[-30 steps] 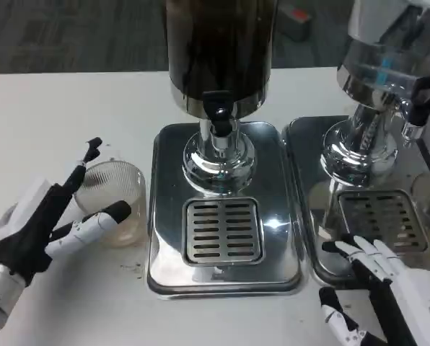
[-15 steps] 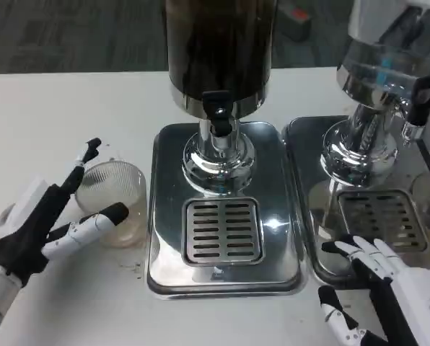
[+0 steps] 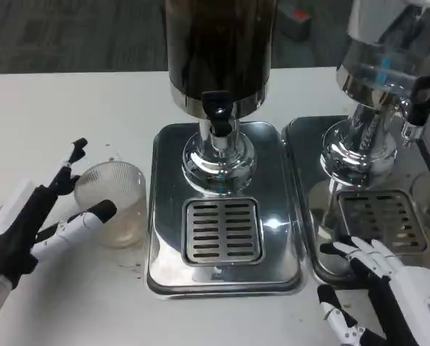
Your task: Grasp the cup under the faucet to collect the drink, then remove the cup.
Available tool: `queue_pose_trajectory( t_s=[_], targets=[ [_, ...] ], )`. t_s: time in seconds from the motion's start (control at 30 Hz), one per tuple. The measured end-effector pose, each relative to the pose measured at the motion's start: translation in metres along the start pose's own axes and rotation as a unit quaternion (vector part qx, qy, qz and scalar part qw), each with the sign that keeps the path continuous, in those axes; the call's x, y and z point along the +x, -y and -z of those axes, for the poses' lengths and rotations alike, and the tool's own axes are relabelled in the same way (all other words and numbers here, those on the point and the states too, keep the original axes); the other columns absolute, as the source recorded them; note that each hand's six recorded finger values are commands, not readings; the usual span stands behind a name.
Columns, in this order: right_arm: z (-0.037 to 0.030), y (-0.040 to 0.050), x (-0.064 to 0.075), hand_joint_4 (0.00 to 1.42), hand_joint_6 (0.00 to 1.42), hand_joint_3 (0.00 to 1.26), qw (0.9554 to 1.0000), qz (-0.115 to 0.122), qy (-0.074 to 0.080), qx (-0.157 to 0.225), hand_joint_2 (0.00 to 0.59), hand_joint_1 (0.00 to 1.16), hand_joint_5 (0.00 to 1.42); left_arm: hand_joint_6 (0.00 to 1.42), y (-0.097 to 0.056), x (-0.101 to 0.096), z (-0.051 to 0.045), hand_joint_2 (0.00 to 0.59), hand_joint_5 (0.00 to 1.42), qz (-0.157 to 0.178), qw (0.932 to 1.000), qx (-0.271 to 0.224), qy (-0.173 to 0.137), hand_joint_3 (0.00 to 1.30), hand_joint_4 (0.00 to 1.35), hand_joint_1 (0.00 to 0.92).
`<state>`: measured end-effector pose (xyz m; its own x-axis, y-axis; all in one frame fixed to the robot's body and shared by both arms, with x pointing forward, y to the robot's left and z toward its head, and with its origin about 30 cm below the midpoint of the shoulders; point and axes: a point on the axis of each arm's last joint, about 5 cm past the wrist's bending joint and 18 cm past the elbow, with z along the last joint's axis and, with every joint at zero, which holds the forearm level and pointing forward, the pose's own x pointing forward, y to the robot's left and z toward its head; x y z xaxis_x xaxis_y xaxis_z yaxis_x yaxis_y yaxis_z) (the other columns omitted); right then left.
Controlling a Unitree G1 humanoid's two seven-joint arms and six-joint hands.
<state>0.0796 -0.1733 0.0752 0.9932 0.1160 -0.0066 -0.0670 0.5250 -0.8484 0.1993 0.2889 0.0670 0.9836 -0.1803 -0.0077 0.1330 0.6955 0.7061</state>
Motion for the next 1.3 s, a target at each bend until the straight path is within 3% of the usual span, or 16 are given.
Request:
queue_pose_trajectory(
  t_s=[0.7,1.3],
  targets=[
    [0.0004,-0.0019,-0.002,0.16,0.29,0.29,1.0,-0.004,-0.006,0.003,0.455,0.28,0.13,0.08,-0.002,0.015,-0.0019,0.0,0.06,0.04,0.9991,0.015,-0.003,0.0,0.0,0.0],
    [0.0002,-0.0024,-0.003,0.16,0.3,0.3,0.9999,-0.004,-0.008,0.005,0.455,0.28,0.15,0.06,-0.003,0.018,0.0024,0.0,0.05,0.086,0.9959,0.015,-0.025,0.0,0.0,0.024]
  ],
)
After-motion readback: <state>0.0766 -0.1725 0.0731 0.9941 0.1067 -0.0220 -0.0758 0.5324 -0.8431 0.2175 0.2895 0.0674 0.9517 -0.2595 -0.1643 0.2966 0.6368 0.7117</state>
